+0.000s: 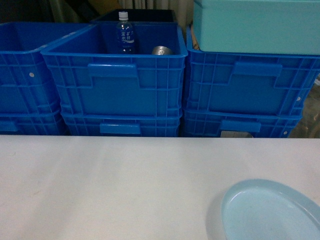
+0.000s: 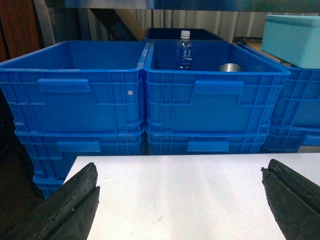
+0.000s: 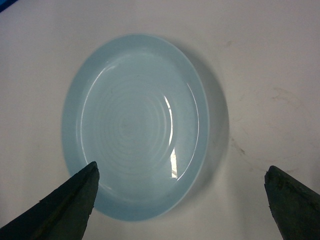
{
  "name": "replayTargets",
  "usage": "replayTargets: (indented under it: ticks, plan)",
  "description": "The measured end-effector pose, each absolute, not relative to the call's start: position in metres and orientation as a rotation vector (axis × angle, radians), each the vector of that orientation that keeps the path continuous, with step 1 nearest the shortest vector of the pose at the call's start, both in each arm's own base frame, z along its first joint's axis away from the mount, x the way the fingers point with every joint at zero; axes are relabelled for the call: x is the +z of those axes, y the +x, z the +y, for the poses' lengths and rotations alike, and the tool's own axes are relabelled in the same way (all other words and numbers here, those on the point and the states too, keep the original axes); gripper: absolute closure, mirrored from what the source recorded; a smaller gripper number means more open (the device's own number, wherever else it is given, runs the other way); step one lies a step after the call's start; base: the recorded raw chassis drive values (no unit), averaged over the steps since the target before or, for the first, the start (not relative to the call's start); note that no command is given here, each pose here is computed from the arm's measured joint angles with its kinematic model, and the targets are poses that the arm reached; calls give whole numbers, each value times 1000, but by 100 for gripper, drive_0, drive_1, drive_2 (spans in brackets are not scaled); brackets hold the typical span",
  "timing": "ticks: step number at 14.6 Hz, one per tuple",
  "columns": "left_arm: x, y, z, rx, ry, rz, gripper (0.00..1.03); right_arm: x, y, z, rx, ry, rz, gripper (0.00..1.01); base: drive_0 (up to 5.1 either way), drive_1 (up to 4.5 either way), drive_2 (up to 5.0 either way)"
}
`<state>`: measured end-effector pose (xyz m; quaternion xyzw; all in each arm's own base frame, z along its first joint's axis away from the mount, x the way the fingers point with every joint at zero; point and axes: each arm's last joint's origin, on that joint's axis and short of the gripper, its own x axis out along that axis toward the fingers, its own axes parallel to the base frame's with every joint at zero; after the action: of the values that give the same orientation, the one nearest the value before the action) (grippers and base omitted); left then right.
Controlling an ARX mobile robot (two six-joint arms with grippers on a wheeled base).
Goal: Place blue tray on left shelf second layer neatly
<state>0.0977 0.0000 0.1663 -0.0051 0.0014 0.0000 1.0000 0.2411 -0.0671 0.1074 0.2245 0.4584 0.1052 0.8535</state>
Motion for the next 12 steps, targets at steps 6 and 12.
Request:
replayTargets:
  ticks: [6,12]
  plan:
    - [166,98,0,0,-10,3,5,84,250,-59,284,478,981,3,0,0,0]
    - [166,98,0,0,-10,3,5,62,258,-46,295,501,1023,3,0,0,0]
